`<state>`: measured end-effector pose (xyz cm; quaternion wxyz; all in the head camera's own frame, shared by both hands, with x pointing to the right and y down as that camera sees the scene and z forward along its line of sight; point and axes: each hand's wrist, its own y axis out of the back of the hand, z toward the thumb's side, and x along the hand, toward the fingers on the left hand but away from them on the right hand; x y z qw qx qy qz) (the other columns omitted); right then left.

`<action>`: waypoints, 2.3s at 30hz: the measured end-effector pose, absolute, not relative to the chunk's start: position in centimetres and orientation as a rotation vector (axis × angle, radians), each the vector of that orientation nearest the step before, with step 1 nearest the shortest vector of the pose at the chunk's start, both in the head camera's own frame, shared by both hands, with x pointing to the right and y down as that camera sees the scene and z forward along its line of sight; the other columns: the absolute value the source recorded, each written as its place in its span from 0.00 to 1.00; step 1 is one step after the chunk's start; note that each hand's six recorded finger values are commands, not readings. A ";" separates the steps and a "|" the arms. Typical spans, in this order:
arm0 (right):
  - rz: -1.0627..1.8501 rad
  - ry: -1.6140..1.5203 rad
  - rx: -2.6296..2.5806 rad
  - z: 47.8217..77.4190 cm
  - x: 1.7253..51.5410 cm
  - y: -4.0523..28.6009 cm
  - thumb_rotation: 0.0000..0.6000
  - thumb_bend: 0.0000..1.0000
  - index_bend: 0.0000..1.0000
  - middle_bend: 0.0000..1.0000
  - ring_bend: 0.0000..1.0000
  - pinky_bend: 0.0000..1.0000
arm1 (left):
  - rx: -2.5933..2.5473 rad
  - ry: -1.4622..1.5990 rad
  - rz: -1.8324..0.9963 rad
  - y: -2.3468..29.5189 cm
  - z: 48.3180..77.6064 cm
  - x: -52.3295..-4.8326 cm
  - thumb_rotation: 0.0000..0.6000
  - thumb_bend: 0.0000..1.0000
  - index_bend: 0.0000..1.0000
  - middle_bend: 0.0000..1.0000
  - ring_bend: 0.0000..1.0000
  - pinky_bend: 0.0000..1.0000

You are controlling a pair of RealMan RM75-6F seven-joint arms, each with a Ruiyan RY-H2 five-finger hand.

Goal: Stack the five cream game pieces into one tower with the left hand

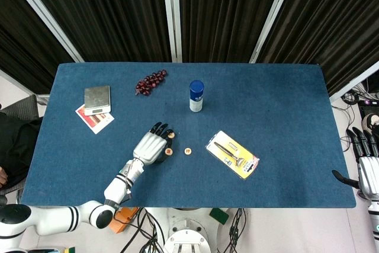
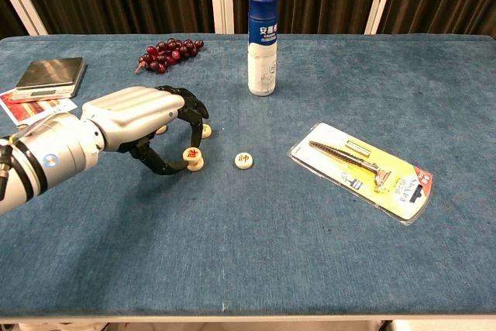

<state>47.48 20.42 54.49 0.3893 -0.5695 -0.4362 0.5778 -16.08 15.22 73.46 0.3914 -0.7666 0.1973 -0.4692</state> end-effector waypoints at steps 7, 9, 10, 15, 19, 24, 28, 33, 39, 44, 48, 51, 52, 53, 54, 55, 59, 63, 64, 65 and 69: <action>1.472 -1.109 -1.449 54.6 47.6 20.4 1.00 0.17 0.00 0.10 0.00 0.06 | -1.939 0.493 -1.200 15.2 73.6 -16.1 1.00 0.37 0.49 0.14 0.00 0.01; 1.473 -1.109 -1.449 54.6 47.6 20.4 1.00 0.17 0.00 0.10 0.00 0.06 | -1.933 0.488 -1.202 15.2 73.7 -16.1 1.00 0.37 0.48 0.14 0.00 0.01; 1.473 -1.109 -1.449 54.6 47.6 20.4 1.00 0.17 0.00 0.10 0.00 0.06 | -1.931 0.486 -1.204 15.2 73.7 -16.2 1.00 0.37 0.48 0.14 0.00 0.01; 1.474 -1.110 -1.449 54.6 47.6 20.4 1.00 0.17 0.00 0.10 0.00 0.06 | -1.928 0.482 -1.206 15.3 73.8 -16.3 1.00 0.37 0.48 0.14 0.00 0.01; 1.472 -1.109 -1.450 54.6 47.6 20.4 1.00 0.17 0.00 0.10 0.00 0.06 | -1.926 0.482 -1.206 15.3 73.8 -16.3 1.00 0.37 0.47 0.14 0.00 0.01; 1.473 -1.110 -1.451 54.7 47.6 20.4 1.00 0.17 0.00 0.10 0.00 0.06 | -1.928 0.486 -1.205 15.3 73.7 -16.2 1.00 0.36 0.46 0.14 0.00 0.01; 1.473 -1.112 -1.450 54.6 47.6 20.4 1.00 0.17 0.00 0.10 0.00 0.06 | -1.927 0.484 -1.205 15.3 73.7 -16.2 1.00 0.36 0.45 0.13 0.00 0.01; 1.474 -1.114 -1.448 54.6 47.7 20.4 1.00 0.17 0.00 0.10 0.00 0.06 | -1.927 0.478 -1.207 15.4 73.7 -16.1 1.00 0.35 0.44 0.13 0.00 0.01; 1.479 -1.114 -1.451 54.7 47.8 20.5 1.00 0.17 0.00 0.10 0.00 0.06 | -1.924 0.470 -1.213 15.5 73.7 -16.2 1.00 0.35 0.42 0.12 0.00 0.01; 1.479 -1.117 -1.451 54.7 47.9 20.5 1.00 0.17 0.00 0.10 0.00 0.06 | -1.922 0.467 -1.222 15.5 73.8 -16.2 1.00 0.35 0.40 0.12 0.00 0.01; 1.477 -1.118 -1.449 54.6 48.0 20.6 1.00 0.17 0.00 0.10 0.00 0.06 | -1.921 0.465 -1.222 15.6 73.8 -16.2 1.00 0.34 0.38 0.11 0.00 0.01; 1.475 -1.120 -1.448 54.6 48.0 20.6 1.00 0.17 0.00 0.10 0.00 0.06 | -1.921 0.468 -1.221 15.6 73.7 -16.2 1.00 0.34 0.37 0.11 0.00 0.01; 1.474 -1.121 -1.448 54.6 48.0 20.6 1.00 0.17 0.00 0.10 0.00 0.06 | -1.921 0.469 -1.220 15.6 73.7 -16.2 1.00 0.34 0.37 0.11 0.00 0.01; 1.474 -1.121 -1.448 54.5 48.0 20.6 1.00 0.17 0.00 0.10 0.00 0.06 | -1.922 0.470 -1.218 15.6 73.6 -16.2 1.00 0.34 0.36 0.11 0.00 0.01; 1.473 -1.121 -1.448 54.5 48.0 20.6 1.00 0.17 0.00 0.10 0.00 0.06 | -1.923 0.474 -1.213 15.5 73.4 -16.1 1.00 0.34 0.36 0.11 0.00 0.01; 1.473 -1.122 -1.447 54.5 48.0 20.6 1.00 0.17 0.00 0.10 0.00 0.06 | -1.924 0.478 -1.207 15.5 73.2 -16.1 1.00 0.34 0.36 0.11 0.00 0.01; 1.469 -1.122 -1.446 54.4 48.0 20.6 1.00 0.17 0.00 0.10 0.00 0.06 | -1.933 0.520 -1.162 14.9 71.6 -15.5 1.00 0.34 0.36 0.11 0.00 0.01; 1.462 -1.122 -1.448 54.4 47.9 20.6 1.00 0.17 0.00 0.10 0.00 0.06 | -1.933 0.571 -1.134 13.1 70.4 -14.7 1.00 0.35 0.37 0.11 0.00 0.01; 1.460 -1.123 -1.448 54.3 47.8 20.7 1.00 0.17 0.00 0.10 0.00 0.06 | -1.934 0.574 -1.137 12.8 70.4 -14.5 1.00 0.34 0.37 0.11 0.00 0.01; 1.459 -1.124 -1.449 54.3 47.9 20.7 1.00 0.17 0.00 0.10 0.00 0.06 | -1.935 0.575 -1.143 12.5 70.5 -14.4 1.00 0.34 0.37 0.11 0.00 0.01; 1.463 -1.129 -1.447 54.2 48.1 20.9 1.00 0.17 0.00 0.10 0.00 0.06 | -1.930 0.579 -1.178 11.0 71.2 -13.4 1.00 0.30 0.37 0.11 0.00 0.01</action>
